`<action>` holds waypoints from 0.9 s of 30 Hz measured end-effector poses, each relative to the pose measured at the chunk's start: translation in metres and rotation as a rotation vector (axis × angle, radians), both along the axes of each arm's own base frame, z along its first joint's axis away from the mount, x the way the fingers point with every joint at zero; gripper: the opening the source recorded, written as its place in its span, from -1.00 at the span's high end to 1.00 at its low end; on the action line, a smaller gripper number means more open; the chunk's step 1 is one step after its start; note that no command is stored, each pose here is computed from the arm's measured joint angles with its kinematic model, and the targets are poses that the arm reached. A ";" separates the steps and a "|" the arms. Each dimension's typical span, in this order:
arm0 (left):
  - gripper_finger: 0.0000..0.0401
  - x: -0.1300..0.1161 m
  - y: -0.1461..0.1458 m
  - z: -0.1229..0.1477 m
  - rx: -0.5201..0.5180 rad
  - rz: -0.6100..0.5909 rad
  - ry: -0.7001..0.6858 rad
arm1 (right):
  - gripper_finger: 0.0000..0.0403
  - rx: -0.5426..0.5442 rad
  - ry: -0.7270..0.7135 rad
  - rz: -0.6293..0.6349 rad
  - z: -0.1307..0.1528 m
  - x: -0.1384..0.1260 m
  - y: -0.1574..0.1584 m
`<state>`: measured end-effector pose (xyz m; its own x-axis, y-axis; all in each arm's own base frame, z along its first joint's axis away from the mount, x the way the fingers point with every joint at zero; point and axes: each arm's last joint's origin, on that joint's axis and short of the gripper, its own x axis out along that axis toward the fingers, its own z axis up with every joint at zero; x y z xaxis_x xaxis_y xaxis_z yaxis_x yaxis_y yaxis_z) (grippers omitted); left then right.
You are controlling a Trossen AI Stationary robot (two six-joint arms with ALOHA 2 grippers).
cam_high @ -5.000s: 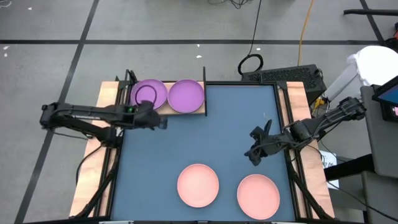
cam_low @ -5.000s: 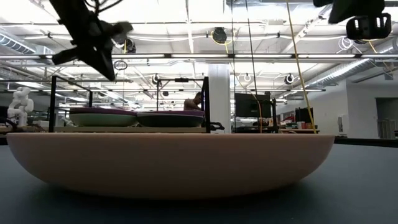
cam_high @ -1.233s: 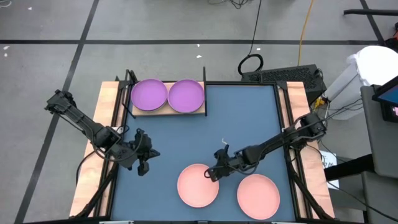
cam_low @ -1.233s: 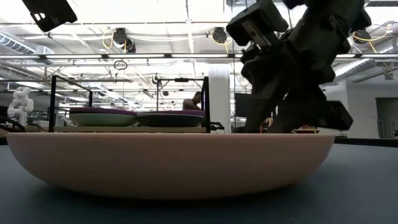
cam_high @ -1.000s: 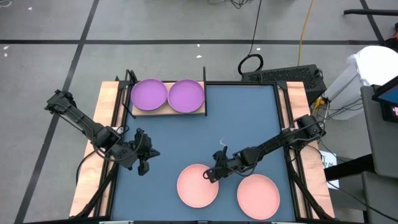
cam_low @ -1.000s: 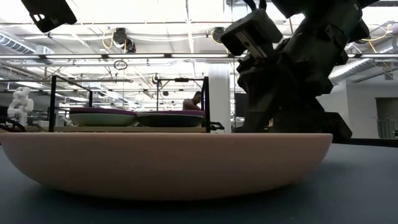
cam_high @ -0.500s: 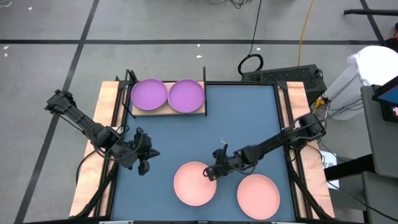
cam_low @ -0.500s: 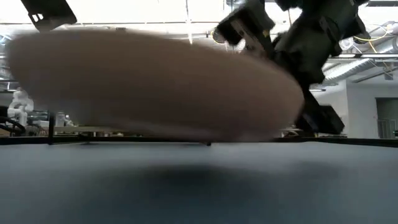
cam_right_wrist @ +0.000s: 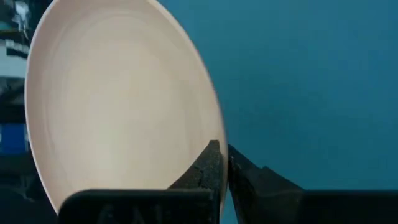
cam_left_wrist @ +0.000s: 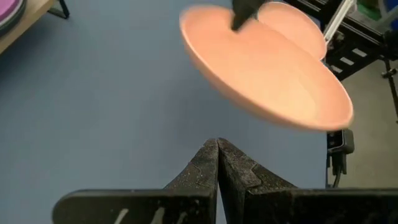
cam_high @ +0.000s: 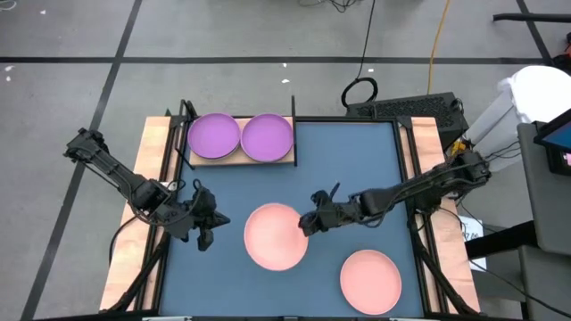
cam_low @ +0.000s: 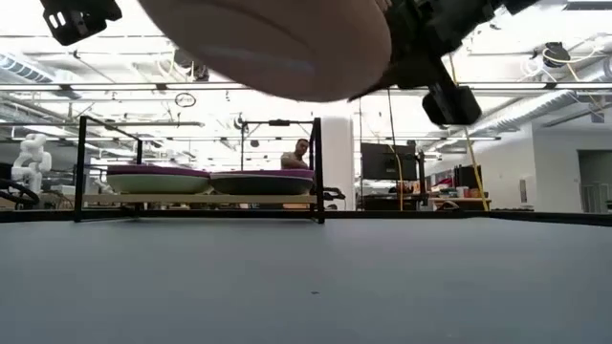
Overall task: Place and stack plates onto a shelf
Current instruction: Stack the left light orange plate on top of the right violet plate on the shelf
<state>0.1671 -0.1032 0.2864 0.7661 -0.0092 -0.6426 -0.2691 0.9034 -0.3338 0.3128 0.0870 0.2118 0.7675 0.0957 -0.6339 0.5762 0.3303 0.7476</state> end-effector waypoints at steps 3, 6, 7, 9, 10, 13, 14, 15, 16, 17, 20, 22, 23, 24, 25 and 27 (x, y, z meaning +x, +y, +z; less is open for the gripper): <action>0.97 -0.001 0.001 0.002 0.012 -0.013 -0.012 | 1.00 -0.026 -0.018 -0.025 0.014 -0.007 -0.013; 0.97 -0.001 0.001 0.002 0.020 -0.016 -0.011 | 1.00 -0.040 -0.031 -0.047 0.026 -0.013 -0.026; 0.97 -0.002 0.001 0.002 0.022 -0.016 -0.008 | 1.00 -0.044 -0.033 -0.055 0.030 -0.015 -0.030; 0.97 -0.001 0.001 0.002 0.022 -0.015 -0.011 | 1.00 -0.053 -0.052 -0.071 0.037 -0.018 -0.038; 0.97 -0.001 0.001 0.002 0.022 -0.014 -0.011 | 1.00 -0.053 -0.068 -0.082 0.041 -0.020 -0.042; 0.97 -0.001 0.002 0.002 0.029 -0.006 -0.015 | 1.00 -0.069 -0.093 -0.106 0.051 -0.024 -0.054; 0.97 -0.001 0.002 0.002 0.031 -0.003 -0.016 | 1.00 -0.078 -0.093 -0.112 0.055 -0.025 -0.058; 0.97 -0.001 0.002 0.002 0.031 -0.001 -0.016 | 1.00 -0.091 -0.086 -0.118 0.058 -0.026 -0.062; 0.97 -0.001 0.002 0.002 0.030 0.002 -0.017 | 1.00 -0.107 -0.080 -0.120 0.063 -0.026 -0.066; 0.97 -0.001 0.002 0.002 0.029 0.002 -0.017 | 1.00 -0.122 -0.071 -0.124 0.068 -0.026 -0.071; 0.97 -0.001 0.002 0.002 0.027 0.006 -0.017 | 1.00 -0.179 -0.066 -0.132 0.089 -0.024 -0.085; 0.97 -0.001 0.002 0.002 0.028 0.010 -0.019 | 1.00 -0.215 -0.083 -0.142 0.104 -0.024 -0.095; 0.97 -0.001 0.002 0.002 0.032 0.016 -0.021 | 1.00 -0.231 -0.091 -0.151 0.111 -0.024 -0.101; 0.97 -0.001 0.003 0.002 0.034 0.024 -0.025 | 1.00 -0.247 -0.096 -0.159 0.117 -0.024 -0.107; 0.97 -0.001 0.003 0.002 0.035 0.032 -0.028 | 1.00 -0.262 -0.100 -0.169 0.123 -0.024 -0.112; 0.97 -0.002 0.004 0.003 0.036 0.047 -0.036 | 1.00 -0.289 -0.107 -0.193 0.134 -0.026 -0.124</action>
